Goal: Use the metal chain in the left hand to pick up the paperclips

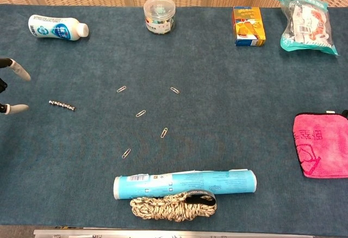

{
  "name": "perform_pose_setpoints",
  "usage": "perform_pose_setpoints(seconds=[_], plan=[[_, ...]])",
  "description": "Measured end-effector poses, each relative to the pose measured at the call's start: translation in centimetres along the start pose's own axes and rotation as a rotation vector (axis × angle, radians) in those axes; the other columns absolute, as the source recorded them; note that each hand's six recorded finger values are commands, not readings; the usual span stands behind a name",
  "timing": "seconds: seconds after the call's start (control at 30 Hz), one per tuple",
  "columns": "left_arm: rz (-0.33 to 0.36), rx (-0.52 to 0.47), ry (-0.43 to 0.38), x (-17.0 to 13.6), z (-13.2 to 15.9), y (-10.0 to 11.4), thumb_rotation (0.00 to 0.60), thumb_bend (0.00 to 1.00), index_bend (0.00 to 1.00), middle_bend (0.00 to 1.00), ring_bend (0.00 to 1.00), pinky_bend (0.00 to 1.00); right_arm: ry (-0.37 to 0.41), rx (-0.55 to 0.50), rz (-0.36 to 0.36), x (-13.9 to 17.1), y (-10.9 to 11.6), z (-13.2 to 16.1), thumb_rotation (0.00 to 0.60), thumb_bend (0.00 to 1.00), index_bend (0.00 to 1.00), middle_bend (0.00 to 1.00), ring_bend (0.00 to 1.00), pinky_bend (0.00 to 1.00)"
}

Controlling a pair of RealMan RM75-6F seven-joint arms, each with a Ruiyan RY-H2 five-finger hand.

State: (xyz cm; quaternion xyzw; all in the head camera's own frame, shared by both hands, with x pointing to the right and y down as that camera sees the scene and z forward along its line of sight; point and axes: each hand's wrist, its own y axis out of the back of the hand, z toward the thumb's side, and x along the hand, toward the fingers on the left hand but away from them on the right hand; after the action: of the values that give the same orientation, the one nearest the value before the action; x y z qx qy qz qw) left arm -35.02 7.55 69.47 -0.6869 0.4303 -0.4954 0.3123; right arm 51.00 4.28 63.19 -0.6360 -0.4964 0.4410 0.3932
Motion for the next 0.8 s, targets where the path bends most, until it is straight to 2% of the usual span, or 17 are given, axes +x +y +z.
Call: perform_pose_setpoints(seconds=[0.13, 0.5, 0.67, 0.8], plan=[[-0.05, 0.001, -0.033, 1.3, 0.3, -0.6, 0.6, 0.0, 0.44, 1.0, 1.0, 1.0, -0.003, -0.003, 0.0, 0.1, -0.1, -0.1, 0.6, 0.0, 0.27, 0.26, 0.14, 0.48], [-0.107, 0.028, -0.07, 3.5, 0.8, -2.6, 0.6, 0.02, 0.44, 1.0, 1.0, 1.0, -0.018, 0.001, 0.002, 0.5, -0.1, -0.4, 0.6, 0.0, 0.27, 0.26, 0.14, 0.48], [-0.134, 0.025, -0.076, 4.2, 0.9, -3.1, 0.6, 0.09, 0.45, 1.0, 1.0, 1.0, -0.021, 0.001, 0.0, 0.6, 0.1, -0.5, 0.6, 0.0, 0.27, 0.26, 0.14, 0.48], [-0.153, 0.04, -0.075, 4.6, 0.8, -3.4, 0.6, 0.1, 0.46, 1.0, 1.0, 1.0, -0.024, 0.004, -0.001, 0.6, 0.2, -0.6, 0.6, 0.0, 0.27, 0.26, 0.14, 0.48]])
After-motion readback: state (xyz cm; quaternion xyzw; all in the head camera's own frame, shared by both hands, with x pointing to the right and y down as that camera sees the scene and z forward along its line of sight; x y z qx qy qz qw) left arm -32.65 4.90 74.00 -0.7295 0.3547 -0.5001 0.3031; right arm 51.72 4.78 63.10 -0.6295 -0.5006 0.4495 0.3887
